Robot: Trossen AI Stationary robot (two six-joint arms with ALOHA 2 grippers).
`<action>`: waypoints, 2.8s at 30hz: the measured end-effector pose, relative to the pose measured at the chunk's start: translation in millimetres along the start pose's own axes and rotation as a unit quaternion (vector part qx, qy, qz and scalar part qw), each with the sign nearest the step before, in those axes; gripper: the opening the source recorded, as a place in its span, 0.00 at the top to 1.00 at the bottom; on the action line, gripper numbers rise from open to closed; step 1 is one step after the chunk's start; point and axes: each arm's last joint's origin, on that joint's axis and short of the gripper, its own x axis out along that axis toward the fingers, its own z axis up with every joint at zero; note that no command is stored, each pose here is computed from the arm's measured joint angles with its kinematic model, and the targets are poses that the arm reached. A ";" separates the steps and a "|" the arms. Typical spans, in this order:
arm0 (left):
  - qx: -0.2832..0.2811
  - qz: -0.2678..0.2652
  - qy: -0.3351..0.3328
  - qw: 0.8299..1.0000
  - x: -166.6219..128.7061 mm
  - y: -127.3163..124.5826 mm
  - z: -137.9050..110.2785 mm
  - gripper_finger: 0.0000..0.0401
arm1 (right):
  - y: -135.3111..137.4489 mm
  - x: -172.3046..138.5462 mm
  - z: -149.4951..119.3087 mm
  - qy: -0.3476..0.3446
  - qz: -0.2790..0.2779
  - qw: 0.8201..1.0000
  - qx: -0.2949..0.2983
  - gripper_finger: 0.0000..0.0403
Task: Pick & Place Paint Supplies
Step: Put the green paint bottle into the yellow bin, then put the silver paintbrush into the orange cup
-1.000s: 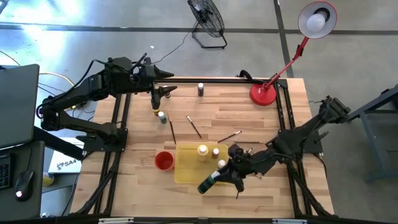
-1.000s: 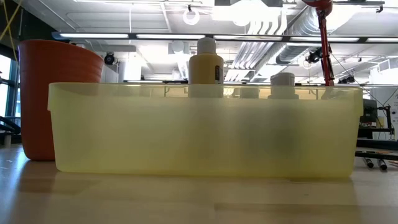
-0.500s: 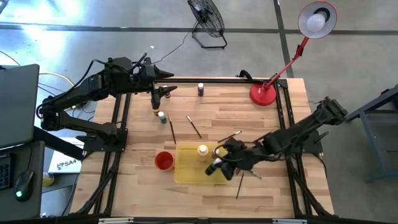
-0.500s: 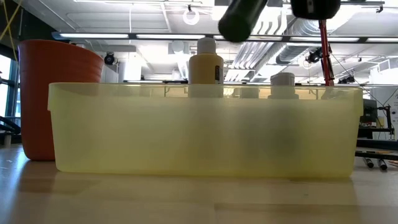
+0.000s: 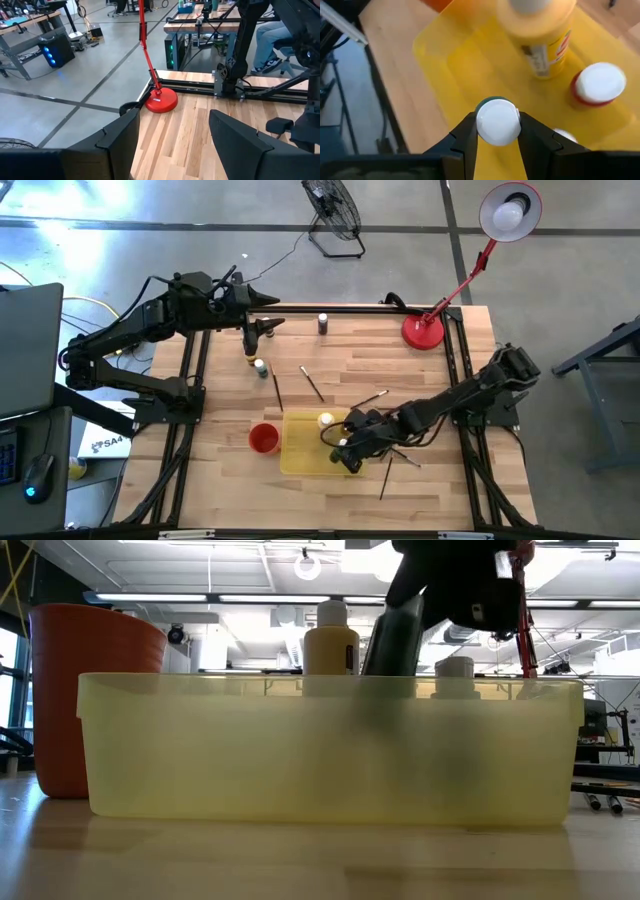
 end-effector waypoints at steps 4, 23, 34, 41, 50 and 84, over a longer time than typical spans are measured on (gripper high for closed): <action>0.000 0.000 0.000 1.000 0.0 0.0 -0.1 0.42 | -3.4 5.9 3.0 -0.018 -0.019 0.999 -0.018 0.74; 0.000 0.000 0.000 1.000 0.0 0.0 -0.1 0.42 | -18.0 16.5 2.0 0.003 -0.085 0.995 -0.052 0.74; 0.000 0.000 0.000 1.000 0.0 0.0 -0.1 0.42 | -19.7 17.6 -0.5 0.027 -0.087 0.994 -0.062 0.70; 0.000 0.000 0.000 1.000 0.0 0.0 -0.1 0.42 | -16.2 18.2 1.2 0.019 -0.068 0.996 -0.062 0.69; 0.000 0.000 0.000 1.000 0.0 0.0 -0.1 0.42 | -10.9 18.8 3.0 0.022 -0.032 0.995 -0.089 0.65; 0.001 -0.001 0.014 1.000 0.1 -0.3 -2.7 0.42 | -8.7 14.8 -0.9 0.097 0.024 0.987 -0.130 0.48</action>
